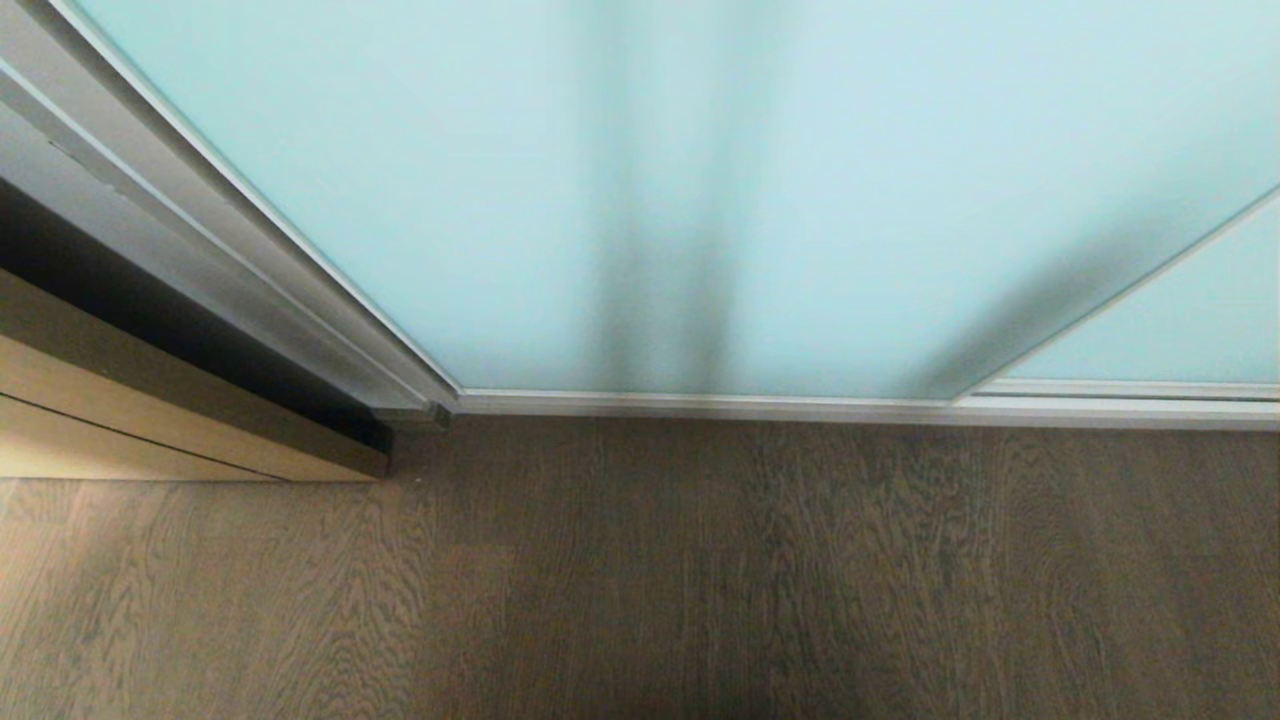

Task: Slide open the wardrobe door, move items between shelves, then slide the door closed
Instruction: Open the door

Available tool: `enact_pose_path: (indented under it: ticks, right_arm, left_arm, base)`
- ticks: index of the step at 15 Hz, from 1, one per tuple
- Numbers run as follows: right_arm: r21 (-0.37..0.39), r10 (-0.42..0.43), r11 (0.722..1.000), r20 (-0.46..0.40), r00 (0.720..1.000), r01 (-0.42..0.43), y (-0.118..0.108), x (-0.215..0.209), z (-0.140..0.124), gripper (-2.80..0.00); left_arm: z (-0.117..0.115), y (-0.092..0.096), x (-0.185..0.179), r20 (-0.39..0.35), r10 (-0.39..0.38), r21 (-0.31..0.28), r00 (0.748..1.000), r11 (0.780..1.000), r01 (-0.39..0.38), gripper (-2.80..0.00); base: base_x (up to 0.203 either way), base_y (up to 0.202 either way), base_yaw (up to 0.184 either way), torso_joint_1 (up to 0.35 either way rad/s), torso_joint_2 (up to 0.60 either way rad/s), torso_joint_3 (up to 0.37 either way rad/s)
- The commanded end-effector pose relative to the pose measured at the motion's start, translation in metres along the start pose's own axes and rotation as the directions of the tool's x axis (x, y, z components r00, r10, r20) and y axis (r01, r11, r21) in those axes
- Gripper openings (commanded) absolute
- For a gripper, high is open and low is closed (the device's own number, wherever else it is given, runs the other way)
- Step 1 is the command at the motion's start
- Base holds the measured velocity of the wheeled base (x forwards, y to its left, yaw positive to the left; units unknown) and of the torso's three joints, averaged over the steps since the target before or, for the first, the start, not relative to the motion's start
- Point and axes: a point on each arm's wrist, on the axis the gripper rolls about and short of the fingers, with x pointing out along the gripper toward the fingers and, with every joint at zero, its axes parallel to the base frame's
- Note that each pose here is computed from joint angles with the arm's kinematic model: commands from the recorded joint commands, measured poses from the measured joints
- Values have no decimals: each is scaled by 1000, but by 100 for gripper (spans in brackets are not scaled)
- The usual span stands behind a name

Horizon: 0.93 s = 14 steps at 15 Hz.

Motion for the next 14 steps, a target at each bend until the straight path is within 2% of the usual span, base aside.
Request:
enact_pose_path:
  ticks: [1, 2, 3, 6, 8, 9, 11, 14]
  right_arm:
    - [-1, -1, 1000, -4, 1000, 1, 0, 0, 0, -280]
    - [-1, 0, 1000, -4, 1000, 0, 0, 0, 0, -280]
    - [-1, 0, 1000, -4, 1000, 0, 0, 0, 0, -280]
    - [-1, 0, 1000, -4, 1000, 0, 0, 0, 0, -280]
    - [-1, 0, 1000, -4, 1000, 0, 0, 0, 0, -280]
    - [-1, 0, 1000, -4, 1000, 0, 0, 0, 0, -280]
    - [-1, 0, 1000, -4, 1000, 0, 0, 0, 0, -280]
    - [-1, 0, 1000, -4, 1000, 0, 0, 0, 0, -280]
  left_arm:
    - [8, 0, -1, 48, 16, 2, 999, 1000, -16, -280]
    - [23, 1, -5, 95, 41, 9, 995, 999, -42, -280]
    - [49, 2, -12, 157, 72, 13, 985, 997, -75, -280]
    - [143, 3, -25, 316, 131, 0, 940, 990, -138, -280]
    - [193, 4, -5, 347, 169, -8, 923, 984, -177, -280]
    - [215, 5, 10, 374, 199, -21, 906, 978, -206, -280]
    - [253, 6, 46, 467, 253, -51, 847, 964, -260, -280]
    - [291, 8, 92, 660, 295, -84, 691, 943, -323, -280]
  base:
    - [0, 0, 0, 0, 0, 0]
    - [0, 0, 0, 0, 0, 0]
    - [0, 0, 0, 0, 0, 0]
    - [0, 0, 0, 0, 0, 0]
    - [0, 0, 0, 0, 0, 0]
    - [0, 0, 0, 0, 0, 0]
    - [0, 0, 0, 0, 0, 0]
    - [0, 0, 0, 0, 0, 0]
